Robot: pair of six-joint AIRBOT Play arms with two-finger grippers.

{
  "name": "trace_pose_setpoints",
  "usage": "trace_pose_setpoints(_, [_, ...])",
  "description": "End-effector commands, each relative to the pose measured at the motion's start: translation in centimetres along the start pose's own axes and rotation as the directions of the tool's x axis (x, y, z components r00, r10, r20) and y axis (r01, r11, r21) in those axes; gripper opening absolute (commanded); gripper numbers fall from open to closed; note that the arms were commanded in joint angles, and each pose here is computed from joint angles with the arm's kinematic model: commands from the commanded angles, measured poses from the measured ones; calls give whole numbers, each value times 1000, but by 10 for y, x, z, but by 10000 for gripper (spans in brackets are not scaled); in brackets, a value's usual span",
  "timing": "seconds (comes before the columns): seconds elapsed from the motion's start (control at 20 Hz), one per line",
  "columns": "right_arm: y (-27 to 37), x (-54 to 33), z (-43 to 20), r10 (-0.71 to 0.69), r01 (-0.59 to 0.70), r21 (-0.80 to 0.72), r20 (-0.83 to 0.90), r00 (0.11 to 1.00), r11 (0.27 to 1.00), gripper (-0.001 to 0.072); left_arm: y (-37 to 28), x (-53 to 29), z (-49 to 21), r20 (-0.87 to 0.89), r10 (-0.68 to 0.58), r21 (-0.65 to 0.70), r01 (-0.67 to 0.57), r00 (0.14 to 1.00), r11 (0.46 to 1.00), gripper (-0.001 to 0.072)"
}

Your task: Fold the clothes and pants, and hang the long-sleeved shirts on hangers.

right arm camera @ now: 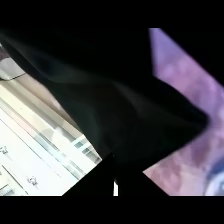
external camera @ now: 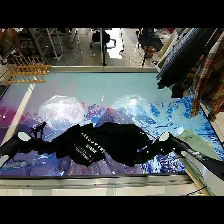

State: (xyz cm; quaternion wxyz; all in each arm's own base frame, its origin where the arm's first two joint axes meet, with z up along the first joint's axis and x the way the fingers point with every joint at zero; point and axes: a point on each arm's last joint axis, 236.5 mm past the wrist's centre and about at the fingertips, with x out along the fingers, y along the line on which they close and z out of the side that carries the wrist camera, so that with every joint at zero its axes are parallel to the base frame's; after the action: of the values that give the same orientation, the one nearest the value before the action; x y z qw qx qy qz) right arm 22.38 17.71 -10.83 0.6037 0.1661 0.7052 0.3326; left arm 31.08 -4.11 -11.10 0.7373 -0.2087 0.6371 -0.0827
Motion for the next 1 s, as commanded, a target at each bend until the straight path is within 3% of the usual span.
trace_pose_setpoints(0.0, [2,-19,18,-95,103,-92,86,992,990,14,-11,-39,17,40,-39,42,38,998,998,3])
trace_pose_setpoints(0.15, [20,-103,41,-245,303,-172,295,924,937,13,-30,-128,56,189,-65,125,42,980,991,4])
trace_pose_setpoints(0.3, [86,-212,45,-266,469,-245,569,778,848,13,-75,-247,91,434,-132,230,32,891,973,4])
trace_pose_setpoints(0.4, [151,-302,29,-217,616,-244,788,576,749,13,-127,-347,104,624,-260,324,58,737,944,4])
trace_pose_setpoints(0.5, [223,-388,-11,-109,742,-176,942,318,647,13,-185,-448,89,740,-419,451,75,527,889,4])
trace_pose_setpoints(0.6, [295,-460,-65,51,818,-74,997,55,570,13,-236,-546,56,797,-543,554,39,263,832,4])
trace_pose_setpoints(0.7, [355,-512,-122,218,845,19,963,-159,535,14,-270,-623,14,807,-590,590,-29,7,807,4])
trace_pose_setpoints(0.8, [391,-545,-159,323,846,82,901,-288,527,14,-288,-660,-18,805,-576,566,-108,-140,817,4])
trace_pose_setpoints(0.95, [403,-569,-158,361,832,117,862,-356,542,14,-295,-670,-33,808,-557,519,-215,-194,827,4])
